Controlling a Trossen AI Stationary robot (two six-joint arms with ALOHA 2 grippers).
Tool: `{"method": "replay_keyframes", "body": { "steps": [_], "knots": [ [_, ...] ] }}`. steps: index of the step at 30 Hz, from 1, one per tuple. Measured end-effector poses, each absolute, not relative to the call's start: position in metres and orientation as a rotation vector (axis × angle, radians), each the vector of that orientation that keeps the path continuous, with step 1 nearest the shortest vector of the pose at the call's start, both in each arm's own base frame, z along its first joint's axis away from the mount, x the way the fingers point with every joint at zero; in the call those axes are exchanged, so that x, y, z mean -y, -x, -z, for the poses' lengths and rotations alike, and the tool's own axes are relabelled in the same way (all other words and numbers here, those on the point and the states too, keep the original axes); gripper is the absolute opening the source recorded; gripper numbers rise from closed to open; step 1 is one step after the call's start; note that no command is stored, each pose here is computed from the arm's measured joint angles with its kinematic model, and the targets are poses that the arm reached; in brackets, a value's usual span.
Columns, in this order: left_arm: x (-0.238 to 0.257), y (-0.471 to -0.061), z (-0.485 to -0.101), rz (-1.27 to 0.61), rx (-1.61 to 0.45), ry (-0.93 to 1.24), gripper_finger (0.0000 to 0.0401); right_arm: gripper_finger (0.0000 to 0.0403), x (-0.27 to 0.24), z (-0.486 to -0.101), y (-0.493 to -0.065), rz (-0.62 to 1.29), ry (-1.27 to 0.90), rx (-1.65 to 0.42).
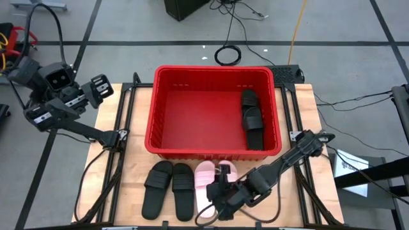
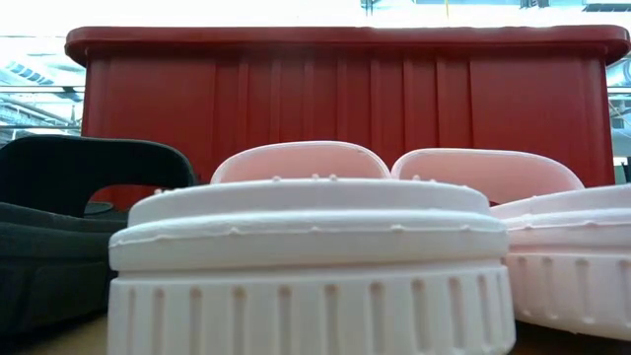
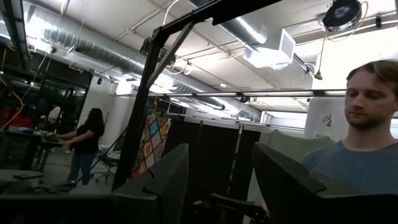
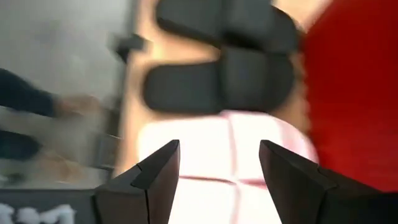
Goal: Pick and place slides into bin
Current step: Put the right pink slide into the red bin
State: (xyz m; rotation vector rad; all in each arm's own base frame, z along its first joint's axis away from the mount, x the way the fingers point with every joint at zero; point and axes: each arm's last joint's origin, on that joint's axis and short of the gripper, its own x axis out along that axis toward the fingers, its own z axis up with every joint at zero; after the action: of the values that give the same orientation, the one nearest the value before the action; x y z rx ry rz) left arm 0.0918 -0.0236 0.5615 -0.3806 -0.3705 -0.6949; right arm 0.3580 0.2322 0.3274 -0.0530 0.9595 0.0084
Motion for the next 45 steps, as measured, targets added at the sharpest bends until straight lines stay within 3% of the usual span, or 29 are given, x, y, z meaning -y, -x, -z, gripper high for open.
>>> {"method": "replay_keyframes", "body": {
  "steps": [7, 17, 35, 40, 45],
  "knots": [
    [0.024, -0.091, -0.561, 0.71, 0.367, 0.374, 0.0186, 0.021, -0.234, -0.285, -0.358, 0.086, 0.239, -1.161],
    [0.024, -0.091, -0.561, 0.71, 0.369, 0.37, 0.0186, 0.021, -0.255, -0.229, -0.365, 0.124, 0.384, -1.261],
    [0.024, -0.092, -0.562, 0.704, 0.371, 0.372, 0.0186, 0.0207, -0.228, -0.148, -0.337, 0.547, 0.268, -1.407],
    [0.024, -0.092, -0.562, 0.702, 0.371, 0.374, 0.0186, 0.0159, -0.224, -0.148, -0.341, 0.596, 0.207, -1.39],
    [0.024, -0.092, -0.562, 0.702, 0.371, 0.373, 0.0186, 0.0053, -0.222, -0.148, -0.342, 0.595, 0.182, -1.404]
  ]
}}
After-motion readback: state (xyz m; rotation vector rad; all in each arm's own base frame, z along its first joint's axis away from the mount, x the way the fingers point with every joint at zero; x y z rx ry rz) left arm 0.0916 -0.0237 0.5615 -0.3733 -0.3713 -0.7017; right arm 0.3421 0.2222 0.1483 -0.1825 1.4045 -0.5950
